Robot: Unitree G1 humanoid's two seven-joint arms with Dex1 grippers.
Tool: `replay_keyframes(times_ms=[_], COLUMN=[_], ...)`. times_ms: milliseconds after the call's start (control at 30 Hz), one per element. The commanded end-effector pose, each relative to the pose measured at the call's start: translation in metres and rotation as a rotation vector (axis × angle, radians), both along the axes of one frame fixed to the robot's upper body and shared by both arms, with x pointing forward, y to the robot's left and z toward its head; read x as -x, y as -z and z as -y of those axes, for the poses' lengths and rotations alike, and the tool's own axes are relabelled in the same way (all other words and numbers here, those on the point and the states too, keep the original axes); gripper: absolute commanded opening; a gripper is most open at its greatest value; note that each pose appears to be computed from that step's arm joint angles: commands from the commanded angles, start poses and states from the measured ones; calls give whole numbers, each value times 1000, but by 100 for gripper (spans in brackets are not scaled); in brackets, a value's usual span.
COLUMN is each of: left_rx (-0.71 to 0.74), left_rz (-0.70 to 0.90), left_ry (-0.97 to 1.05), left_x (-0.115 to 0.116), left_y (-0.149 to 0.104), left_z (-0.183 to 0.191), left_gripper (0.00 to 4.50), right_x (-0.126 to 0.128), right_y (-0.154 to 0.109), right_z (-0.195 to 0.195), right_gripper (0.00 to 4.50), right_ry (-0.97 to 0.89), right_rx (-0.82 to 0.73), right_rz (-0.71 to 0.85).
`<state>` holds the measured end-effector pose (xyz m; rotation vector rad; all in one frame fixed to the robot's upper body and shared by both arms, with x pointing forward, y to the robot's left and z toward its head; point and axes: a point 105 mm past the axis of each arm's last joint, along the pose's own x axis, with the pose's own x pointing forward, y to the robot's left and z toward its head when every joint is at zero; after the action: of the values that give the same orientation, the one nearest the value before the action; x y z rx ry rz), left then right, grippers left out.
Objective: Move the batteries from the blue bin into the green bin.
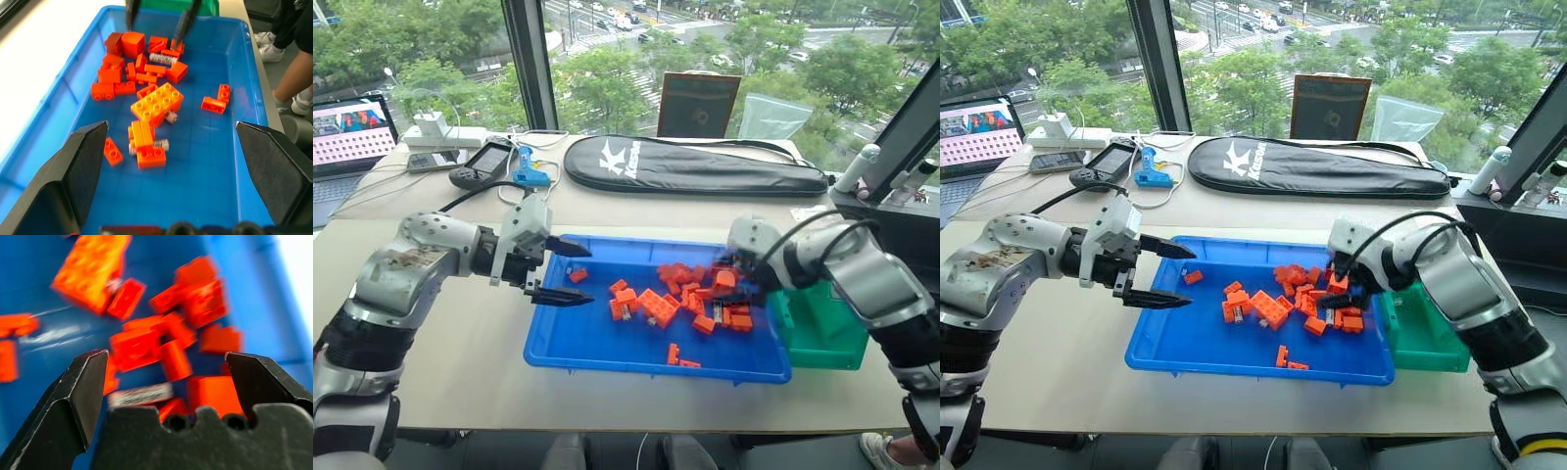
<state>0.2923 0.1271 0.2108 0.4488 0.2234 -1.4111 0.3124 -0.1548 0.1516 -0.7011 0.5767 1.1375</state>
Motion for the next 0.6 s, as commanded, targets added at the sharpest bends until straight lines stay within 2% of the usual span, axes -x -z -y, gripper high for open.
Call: replay_keyframes(times_ms=[33, 600], left_rx=[-4, 0], left_rz=[65, 65], left_ry=[9, -26], left_x=[-4, -4], left_y=[-9, -14], left_z=[2, -2], left_gripper=[450, 450], right_x=[7, -12], right_y=[-4, 26], right_z=[1, 6], right_gripper=[448, 448], right_ry=[-13, -15], right_rx=[26, 180], right_rz=[-4, 54])
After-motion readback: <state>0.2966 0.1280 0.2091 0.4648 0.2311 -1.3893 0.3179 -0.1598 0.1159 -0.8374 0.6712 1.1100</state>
